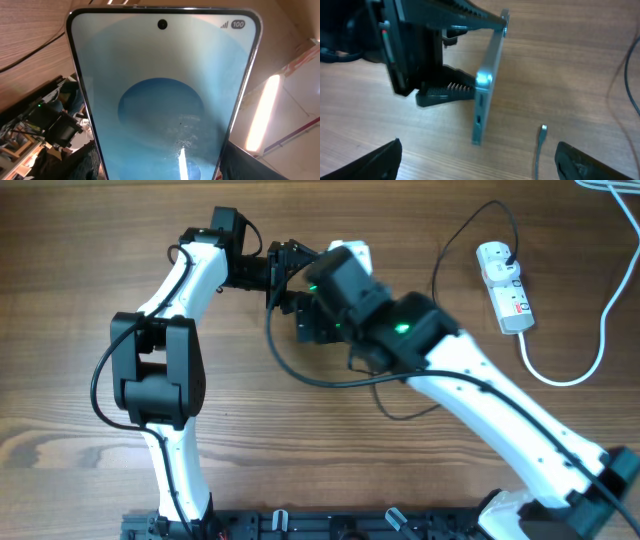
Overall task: Plug charger to phone and switch on socket
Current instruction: 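Move the right gripper toward the black cable's USB-C end near the phone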
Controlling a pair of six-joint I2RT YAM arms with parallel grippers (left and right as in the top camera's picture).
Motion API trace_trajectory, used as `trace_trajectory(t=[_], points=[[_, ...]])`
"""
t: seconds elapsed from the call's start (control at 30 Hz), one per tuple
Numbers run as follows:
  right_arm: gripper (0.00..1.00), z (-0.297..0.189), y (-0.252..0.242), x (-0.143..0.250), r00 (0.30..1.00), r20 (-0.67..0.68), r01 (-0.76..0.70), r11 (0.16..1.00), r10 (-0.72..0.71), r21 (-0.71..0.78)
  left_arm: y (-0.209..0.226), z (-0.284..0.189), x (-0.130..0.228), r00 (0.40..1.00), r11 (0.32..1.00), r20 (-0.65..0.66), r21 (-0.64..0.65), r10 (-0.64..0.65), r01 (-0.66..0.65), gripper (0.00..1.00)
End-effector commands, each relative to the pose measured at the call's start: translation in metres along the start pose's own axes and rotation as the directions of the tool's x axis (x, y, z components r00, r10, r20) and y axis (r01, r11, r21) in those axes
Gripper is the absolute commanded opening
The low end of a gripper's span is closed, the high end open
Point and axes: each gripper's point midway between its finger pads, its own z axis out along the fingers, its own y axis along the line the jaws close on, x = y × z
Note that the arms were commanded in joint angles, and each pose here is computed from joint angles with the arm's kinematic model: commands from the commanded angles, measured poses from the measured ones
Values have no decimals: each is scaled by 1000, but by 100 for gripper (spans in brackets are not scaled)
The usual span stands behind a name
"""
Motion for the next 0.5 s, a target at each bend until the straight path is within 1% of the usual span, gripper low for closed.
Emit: trace_trajectory(t=[0.0,0.07,0.13,0.17,0.2,0.23,0.33,0.47], points=[[89,4,1,-23,991,115,-68,996,62,52,-20,-3,18,998,998,-29,38,51,-50,70],[75,13,1,-23,992,115,-65,995,57,73,-19,-3,19,999,998,-30,38,45,-44,70],[75,21,-5,-27,988,146,-68,990,50,124,-19,-3,19,999,998,-30,38,45,-44,70],[73,23,-5,-27,988,145,-66,989,47,129,-19,-3,19,999,998,-30,38,45,-44,70],[70,24,-5,-26,989,142,-65,989,47,131,-19,-3,19,999,998,-30,38,46,-45,70],[64,26,-5,-26,988,143,-68,989,49,132,-19,-3,19,999,998,-30,38,45,-44,70],[64,31,-8,-29,986,162,-75,984,49,160,-19,-3,19,999,999,-30,38,34,-33,70],[63,49,-9,-21,990,140,-61,980,35,187,-18,-3,19,999,999,-30,38,28,-26,70]])
